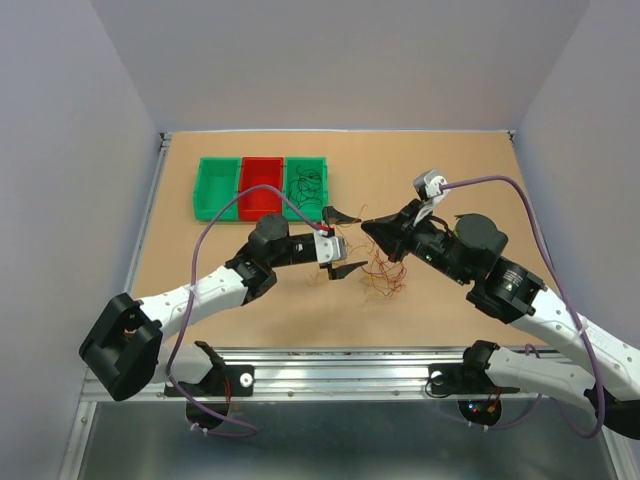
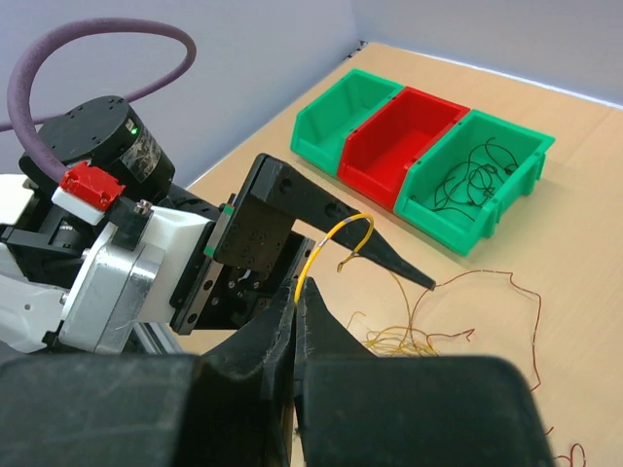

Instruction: Untangle the cables

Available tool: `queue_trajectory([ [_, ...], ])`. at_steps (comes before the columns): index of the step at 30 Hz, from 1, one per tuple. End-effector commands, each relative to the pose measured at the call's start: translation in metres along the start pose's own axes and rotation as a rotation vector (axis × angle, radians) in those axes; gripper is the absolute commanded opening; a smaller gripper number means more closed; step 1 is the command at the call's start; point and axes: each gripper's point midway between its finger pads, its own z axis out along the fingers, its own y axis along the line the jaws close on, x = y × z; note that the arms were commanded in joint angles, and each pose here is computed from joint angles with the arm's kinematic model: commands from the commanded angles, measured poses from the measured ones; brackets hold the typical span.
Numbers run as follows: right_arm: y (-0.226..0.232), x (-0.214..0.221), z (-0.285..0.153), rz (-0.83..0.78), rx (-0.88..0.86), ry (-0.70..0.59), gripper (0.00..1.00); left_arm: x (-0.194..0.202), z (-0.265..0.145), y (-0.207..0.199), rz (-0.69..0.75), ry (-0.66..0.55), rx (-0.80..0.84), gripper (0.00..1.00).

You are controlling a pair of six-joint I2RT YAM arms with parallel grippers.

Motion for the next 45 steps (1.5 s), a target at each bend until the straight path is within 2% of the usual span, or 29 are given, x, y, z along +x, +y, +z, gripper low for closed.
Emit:
queue_trajectory([
  [1, 0.013, -0.042, -0.007, -0.017, -0.042, -0.101, 0.01, -0.035, 0.004, -0.003, 0.063, -0.097, 0.08, 0.99],
  [9, 0.013, -0.036, -0.002, 0.008, -0.052, -0.131, 0.0, -0.029, 0.012, -0.011, 0.009, -0.095, 0.129, 0.99],
  [11, 0.009, -0.039, 0.001, 0.03, -0.035, -0.175, 0.01, -0.027, 0.015, -0.008, 0.0, -0.087, 0.118, 0.99],
  [16, -0.01, -0.049, -0.008, 0.107, 0.051, -0.314, 0.0, -0.029, 0.018, 0.01, -0.082, -0.109, -0.011, 0.99],
  [21, -0.023, -0.046, -0.007, 0.173, 0.118, -0.345, 0.01, -0.032, 0.019, 0.023, -0.127, -0.145, -0.112, 0.98],
  [27, -0.037, -0.044, -0.007, 0.265, 0.172, -0.418, 0.0, -0.035, 0.019, 0.028, -0.145, -0.161, -0.158, 0.96],
  [33, -0.046, -0.04, -0.006, 0.3, 0.217, -0.426, 0.01, -0.033, 0.017, 0.034, -0.138, -0.157, -0.206, 0.94],
  [41, -0.049, -0.035, 0.0, 0.308, 0.234, -0.417, 0.01, -0.032, 0.022, 0.033, -0.114, -0.146, -0.227, 0.78],
  [42, -0.049, -0.035, 0.001, 0.311, 0.236, -0.416, 0.01, -0.032, 0.023, 0.031, -0.114, -0.144, -0.218, 0.71],
  [44, -0.05, -0.035, 0.002, 0.312, 0.241, -0.415, 0.01, -0.034, 0.024, 0.031, -0.106, -0.145, -0.215, 0.65],
  [45, -0.05, -0.033, 0.003, 0.313, 0.242, -0.411, 0.0, -0.032, 0.025, 0.031, -0.105, -0.139, -0.216, 0.58],
])
